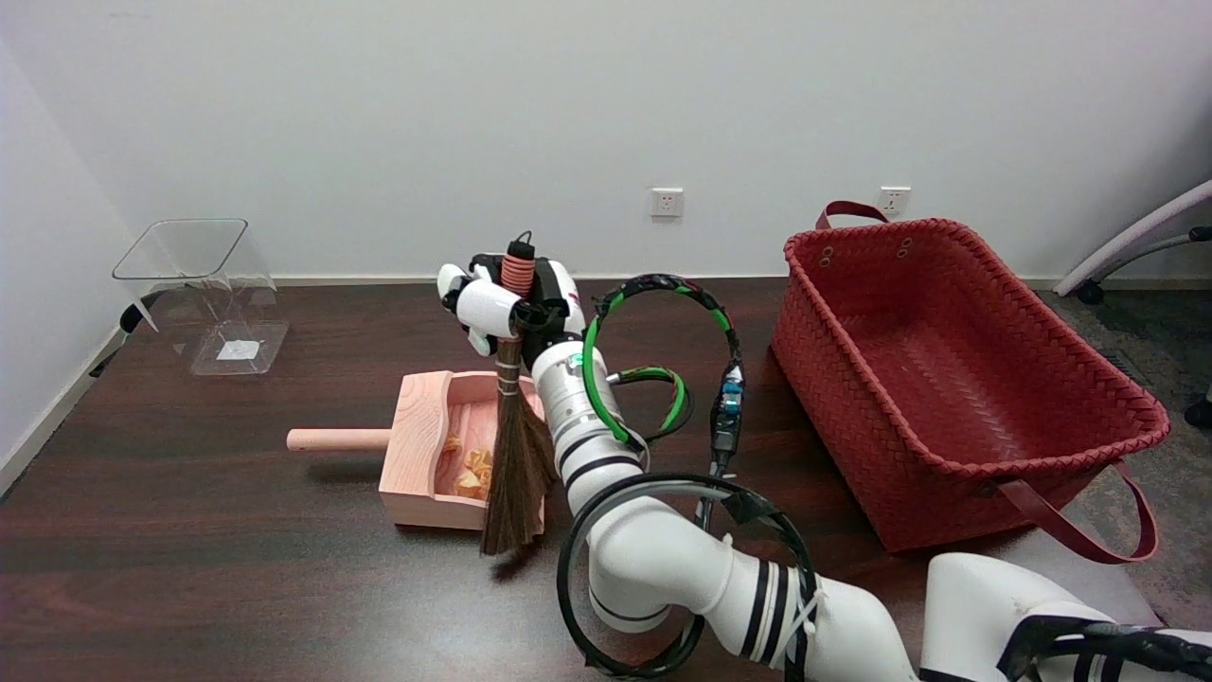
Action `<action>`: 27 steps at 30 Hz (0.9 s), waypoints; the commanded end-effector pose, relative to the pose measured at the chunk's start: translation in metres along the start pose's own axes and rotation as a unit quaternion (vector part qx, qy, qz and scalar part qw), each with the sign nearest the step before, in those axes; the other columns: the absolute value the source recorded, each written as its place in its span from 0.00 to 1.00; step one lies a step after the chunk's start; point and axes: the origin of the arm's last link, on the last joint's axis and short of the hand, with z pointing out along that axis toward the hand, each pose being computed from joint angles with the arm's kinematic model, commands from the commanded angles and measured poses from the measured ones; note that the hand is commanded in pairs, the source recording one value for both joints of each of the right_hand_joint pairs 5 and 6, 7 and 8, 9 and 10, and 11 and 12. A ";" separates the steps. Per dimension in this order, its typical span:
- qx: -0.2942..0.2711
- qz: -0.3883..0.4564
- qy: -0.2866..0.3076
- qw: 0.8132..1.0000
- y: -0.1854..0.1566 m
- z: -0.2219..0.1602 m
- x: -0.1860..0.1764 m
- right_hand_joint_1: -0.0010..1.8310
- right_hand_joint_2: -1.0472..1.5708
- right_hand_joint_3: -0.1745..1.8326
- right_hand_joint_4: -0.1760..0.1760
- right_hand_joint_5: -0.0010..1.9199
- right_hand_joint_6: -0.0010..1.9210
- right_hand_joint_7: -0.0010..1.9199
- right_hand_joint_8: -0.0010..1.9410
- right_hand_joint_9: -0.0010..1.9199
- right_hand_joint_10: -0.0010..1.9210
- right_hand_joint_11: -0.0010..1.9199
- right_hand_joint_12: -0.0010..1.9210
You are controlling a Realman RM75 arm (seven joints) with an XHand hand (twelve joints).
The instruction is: Sweep the paper balls into the dustpan.
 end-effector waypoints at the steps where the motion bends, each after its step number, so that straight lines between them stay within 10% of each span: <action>1: 0.009 0.032 -0.043 0.999 -0.014 0.007 -0.020 0.66 0.78 0.48 0.50 1.00 1.00 1.00 0.99 1.00 1.00 1.00 1.00; 27: 0.076 -0.188 -0.009 0.979 -0.051 -0.003 0.039 0.65 0.80 0.45 0.50 1.00 1.00 1.00 0.99 1.00 1.00 1.00 1.00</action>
